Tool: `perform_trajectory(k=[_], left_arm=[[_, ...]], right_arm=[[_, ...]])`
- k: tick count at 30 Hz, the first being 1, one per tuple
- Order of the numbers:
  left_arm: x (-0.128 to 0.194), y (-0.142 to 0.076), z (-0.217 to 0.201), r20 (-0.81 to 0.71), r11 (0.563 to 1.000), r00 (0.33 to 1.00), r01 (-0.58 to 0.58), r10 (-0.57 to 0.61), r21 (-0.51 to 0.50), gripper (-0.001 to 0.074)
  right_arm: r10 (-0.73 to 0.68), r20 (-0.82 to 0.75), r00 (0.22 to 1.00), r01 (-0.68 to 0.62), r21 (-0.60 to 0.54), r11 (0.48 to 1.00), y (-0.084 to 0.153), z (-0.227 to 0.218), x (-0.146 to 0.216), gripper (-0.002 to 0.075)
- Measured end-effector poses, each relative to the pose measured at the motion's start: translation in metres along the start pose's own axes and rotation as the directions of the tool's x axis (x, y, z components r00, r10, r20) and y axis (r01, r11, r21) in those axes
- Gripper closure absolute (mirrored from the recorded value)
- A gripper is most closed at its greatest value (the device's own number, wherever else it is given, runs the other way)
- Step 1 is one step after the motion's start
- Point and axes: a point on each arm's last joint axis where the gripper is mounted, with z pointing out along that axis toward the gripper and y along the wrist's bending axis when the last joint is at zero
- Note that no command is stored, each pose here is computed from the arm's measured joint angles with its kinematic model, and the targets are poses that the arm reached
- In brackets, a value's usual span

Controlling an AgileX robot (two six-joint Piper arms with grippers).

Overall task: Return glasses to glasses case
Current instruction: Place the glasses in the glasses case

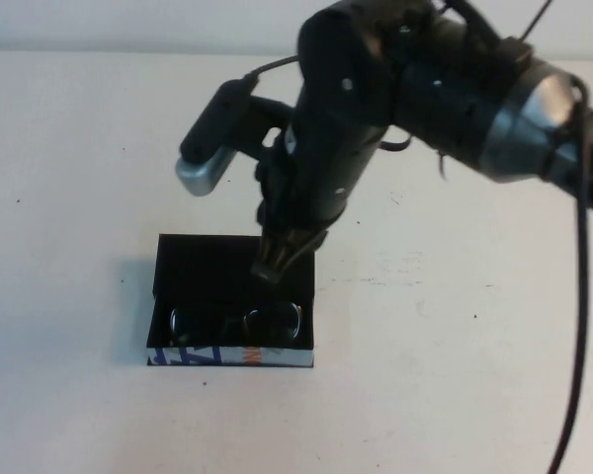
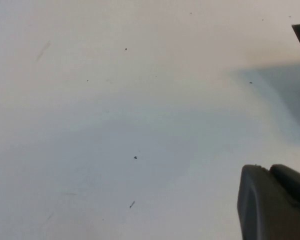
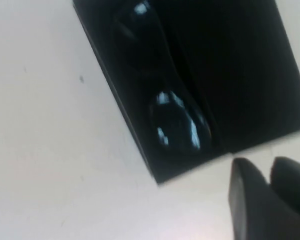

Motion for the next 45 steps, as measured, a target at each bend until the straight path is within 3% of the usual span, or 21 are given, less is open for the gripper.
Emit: perform_trajectory(k=[5, 12, 23, 25, 27, 29, 31, 35, 38, 42, 45], left_arm=[[0.0, 0.0, 0.0, 0.0, 1.0, 1.0, 0.0, 0.0, 0.0, 0.0738], [0.0, 0.0, 0.0, 0.0, 1.0, 1.0, 0.0, 0.0, 0.0, 0.0738], [-0.004, 0.001, 0.0, 0.049, 1.0, 0.999, -0.018, 0.019, -0.012, 0.0738], [-0.011, 0.0, -0.001, 0.121, 0.997, 0.989, 0.08, -0.08, 0.006, 0.0738], [-0.017, -0.001, -0.002, 0.178, 0.964, 0.947, 0.261, -0.267, 0.057, 0.0738], [-0.022, -0.001, -0.003, 0.213, 0.89, 0.864, 0.44, -0.457, 0.121, 0.0738], [-0.025, 0.0, -0.004, 0.234, 0.843, 0.81, 0.516, -0.538, 0.153, 0.0738], [-0.029, 0.001, -0.005, 0.257, 0.785, 0.742, 0.59, -0.619, 0.188, 0.0738], [-0.03, -0.002, -0.005, 0.183, 0.748, 0.725, 0.635, -0.664, 0.196, 0.0738], [-0.044, -0.007, -0.005, -0.005, 0.731, 0.74, 0.665, -0.672, 0.152, 0.0738], [-0.058, -0.011, 0.001, -0.174, 0.757, 0.762, 0.645, -0.624, 0.109, 0.0738]], right_arm=[[0.165, -0.035, 0.986, -0.164, 0.025, 0.986, -0.013, -0.014, 0.026, 0.0725], [0.25, -0.023, 0.968, -0.249, 0.028, 0.968, -0.034, -0.014, 0.036, 0.0736], [0.29, 0.022, 0.957, -0.289, -0.05, 0.956, -0.031, -0.014, 0.032, 0.0737], [0.29, 0.025, 0.957, -0.289, -0.049, 0.956, -0.031, -0.014, 0.032, 0.0737], [0.292, 0.032, 0.956, -0.29, -0.05, 0.956, -0.031, -0.014, 0.031, 0.0737], [0.294, 0.038, 0.955, -0.292, -0.05, 0.955, -0.032, -0.013, 0.03, 0.0737], [0.295, 0.041, 0.955, -0.293, -0.051, 0.955, -0.032, -0.012, 0.03, 0.0737], [0.303, 0.04, 0.952, -0.3, -0.059, 0.952, -0.033, -0.003, 0.028, 0.0737], [0.306, 0.043, 0.951, -0.303, -0.058, 0.951, -0.035, 0.003, 0.027, 0.0737], [0.307, 0.06, 0.95, -0.304, -0.054, 0.951, -0.036, 0.004, 0.025, 0.0737], [0.308, 0.062, 0.949, -0.305, -0.053, 0.951, -0.036, 0.004, 0.025, 0.0737]])
